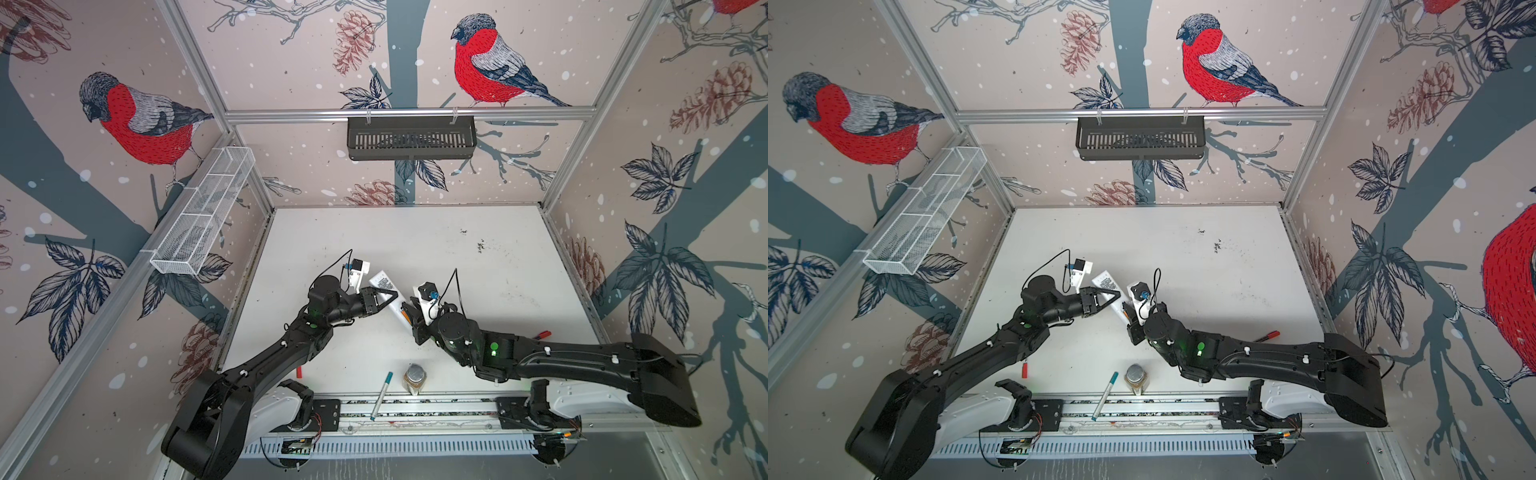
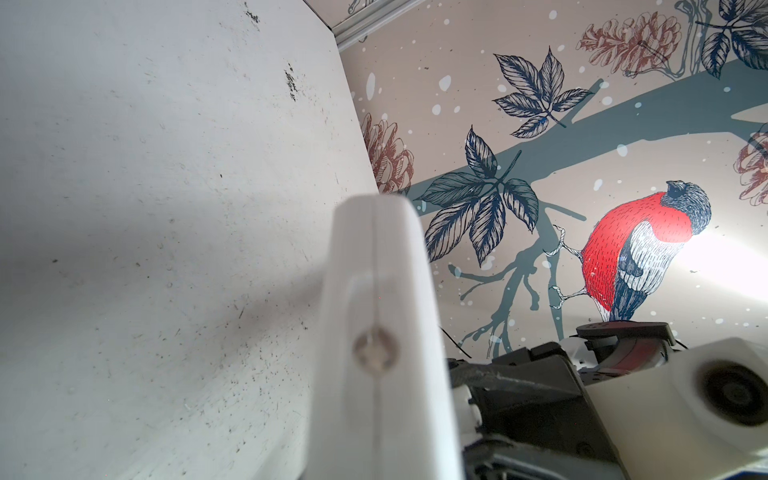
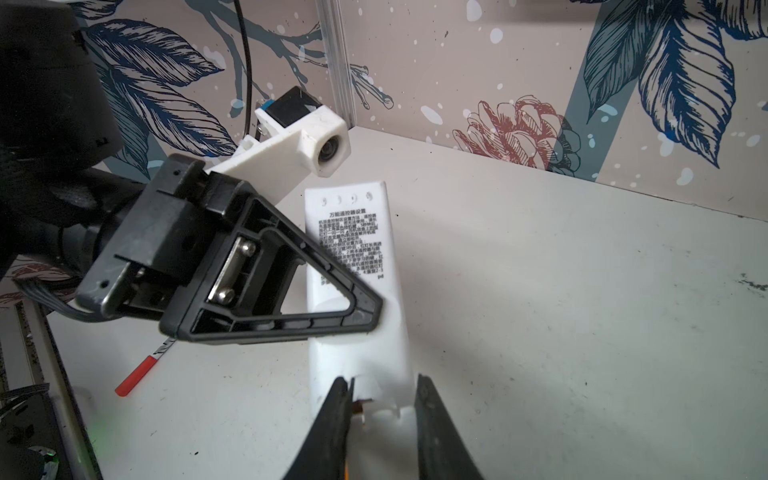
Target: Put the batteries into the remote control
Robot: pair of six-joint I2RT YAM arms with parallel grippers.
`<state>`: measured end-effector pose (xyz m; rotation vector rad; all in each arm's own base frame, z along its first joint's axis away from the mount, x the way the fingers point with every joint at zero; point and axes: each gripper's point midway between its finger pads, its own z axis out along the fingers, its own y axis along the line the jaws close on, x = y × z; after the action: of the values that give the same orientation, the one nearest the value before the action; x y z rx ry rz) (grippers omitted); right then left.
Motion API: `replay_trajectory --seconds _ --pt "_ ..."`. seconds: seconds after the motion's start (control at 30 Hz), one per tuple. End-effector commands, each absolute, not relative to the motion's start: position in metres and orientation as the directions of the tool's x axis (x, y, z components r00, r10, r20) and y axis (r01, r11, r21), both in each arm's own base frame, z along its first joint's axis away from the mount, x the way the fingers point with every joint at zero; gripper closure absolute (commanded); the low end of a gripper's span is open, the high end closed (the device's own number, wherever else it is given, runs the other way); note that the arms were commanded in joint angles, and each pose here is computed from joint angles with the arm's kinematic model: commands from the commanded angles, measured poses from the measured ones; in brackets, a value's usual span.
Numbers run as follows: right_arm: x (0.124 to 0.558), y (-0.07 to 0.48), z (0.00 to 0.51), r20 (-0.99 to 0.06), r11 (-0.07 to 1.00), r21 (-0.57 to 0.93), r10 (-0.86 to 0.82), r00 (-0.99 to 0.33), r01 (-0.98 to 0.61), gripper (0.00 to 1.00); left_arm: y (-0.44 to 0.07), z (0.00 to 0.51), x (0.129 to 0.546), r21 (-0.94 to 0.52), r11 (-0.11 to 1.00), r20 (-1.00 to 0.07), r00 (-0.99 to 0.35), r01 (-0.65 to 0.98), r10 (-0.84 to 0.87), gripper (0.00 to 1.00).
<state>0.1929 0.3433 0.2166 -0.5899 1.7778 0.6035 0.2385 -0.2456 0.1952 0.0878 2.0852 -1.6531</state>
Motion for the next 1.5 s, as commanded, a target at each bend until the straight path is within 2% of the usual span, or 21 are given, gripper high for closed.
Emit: replay_trajectory --seconds 0.0,0.53,1.1,1.33,1.47 --pt "0.193 0.345 0.223 -0.968 0.742 0.097 -0.083 -0.235 -0.663 0.77 -0.25 0.217 0.236 -0.888 0.212 -0.45 -0.863 0.407 -0.228 1.0" --pt "0.189 0.347 0.218 -0.965 0.735 0.131 -0.06 -0.256 -0.665 0.78 -0.249 0.216 0.242 -0.89 0.221 -0.448 -0.86 0.4 -0.246 1.0" --pt "0.187 0.343 0.198 -0.956 0.746 0.072 -0.137 -0.258 -0.662 0.76 -0.248 0.22 0.242 -0.884 0.214 -0.46 -0.851 0.414 -0.252 1.0" --pt "0.185 0.345 0.203 -0.957 0.735 0.07 -0.142 -0.254 -0.675 0.64 -0.248 0.221 0.242 -0.88 0.217 -0.468 -0.847 0.422 -0.251 1.0" --pt "0.18 0.348 0.215 -0.962 0.703 0.099 -0.113 -0.248 -0.705 0.49 -0.248 0.214 0.242 -0.876 0.238 -0.472 -0.847 0.419 -0.243 1.0"
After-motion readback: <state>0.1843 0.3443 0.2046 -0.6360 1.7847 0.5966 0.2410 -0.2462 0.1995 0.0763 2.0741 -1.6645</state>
